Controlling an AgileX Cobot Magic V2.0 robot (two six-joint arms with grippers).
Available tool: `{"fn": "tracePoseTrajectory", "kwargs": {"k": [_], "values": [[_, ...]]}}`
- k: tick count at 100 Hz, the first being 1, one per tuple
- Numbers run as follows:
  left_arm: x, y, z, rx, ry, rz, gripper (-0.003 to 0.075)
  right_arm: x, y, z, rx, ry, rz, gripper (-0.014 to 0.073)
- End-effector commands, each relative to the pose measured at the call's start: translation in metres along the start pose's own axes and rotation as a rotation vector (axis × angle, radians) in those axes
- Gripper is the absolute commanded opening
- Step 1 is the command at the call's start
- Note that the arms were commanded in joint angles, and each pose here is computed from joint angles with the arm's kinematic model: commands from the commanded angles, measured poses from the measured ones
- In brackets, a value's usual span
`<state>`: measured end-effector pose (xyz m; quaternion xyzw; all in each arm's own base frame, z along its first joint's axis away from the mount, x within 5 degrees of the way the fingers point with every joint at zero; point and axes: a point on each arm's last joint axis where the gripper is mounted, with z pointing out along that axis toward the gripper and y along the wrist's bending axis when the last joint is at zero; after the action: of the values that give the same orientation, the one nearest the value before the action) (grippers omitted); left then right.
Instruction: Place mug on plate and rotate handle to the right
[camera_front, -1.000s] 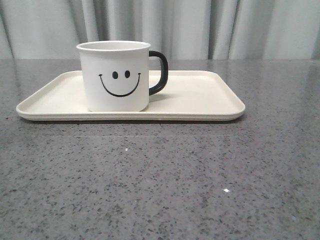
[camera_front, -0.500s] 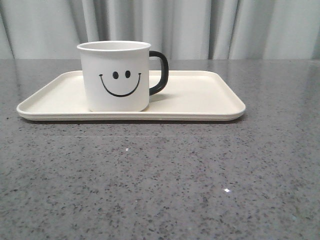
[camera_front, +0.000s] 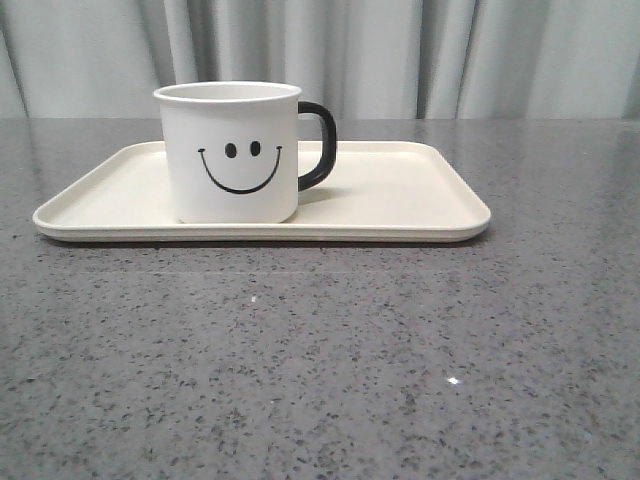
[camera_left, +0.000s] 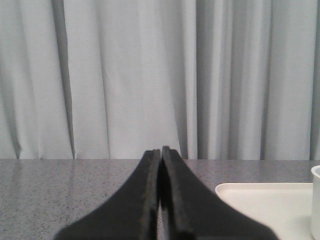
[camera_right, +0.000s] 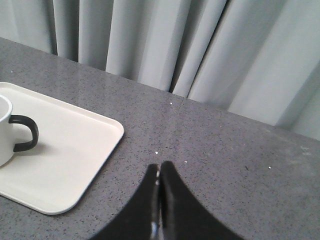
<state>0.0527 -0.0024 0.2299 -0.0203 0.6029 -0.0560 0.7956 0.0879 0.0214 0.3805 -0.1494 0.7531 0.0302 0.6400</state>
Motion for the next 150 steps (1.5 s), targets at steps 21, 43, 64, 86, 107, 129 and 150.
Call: {"fn": "tracePoseTrajectory", "kwargs": {"k": [21,43,64,86,107,129,150], "values": [[-0.0008,0.0004,-0.0028,-0.003,-0.04,-0.024,-0.002,-0.0113,-0.003,-0.0026,0.031,-0.062,0.006,-0.006],[-0.0004,0.0006,-0.0028,-0.006,-0.035,-0.036,-0.002,-0.0114,-0.0031,-0.0026,0.032,-0.062,0.006,-0.006],[-0.0004,0.001,-0.0028,-0.01,-0.035,-0.056,-0.002,-0.0114,-0.0031,-0.0026,0.032,-0.062,0.006,-0.006],[-0.0004,0.001,-0.0028,-0.01,-0.035,-0.056,-0.002,-0.0114,-0.0031,-0.0026,0.032,-0.062,0.006,-0.006],[-0.0004,0.001,-0.0028,-0.01,-0.035,-0.056,-0.002,-0.0114,-0.0031,-0.0026,0.032,-0.062,0.006,-0.006],[-0.0004,0.001,-0.0028,-0.01,-0.035,-0.056,-0.002,-0.0114,-0.0031,-0.0026,0.032,-0.062,0.006,-0.006],[-0.0004,0.001,-0.0028,-0.01,-0.035,-0.056,-0.002,-0.0114,-0.0031,-0.0026,0.032,-0.062,0.006,-0.006]]}}
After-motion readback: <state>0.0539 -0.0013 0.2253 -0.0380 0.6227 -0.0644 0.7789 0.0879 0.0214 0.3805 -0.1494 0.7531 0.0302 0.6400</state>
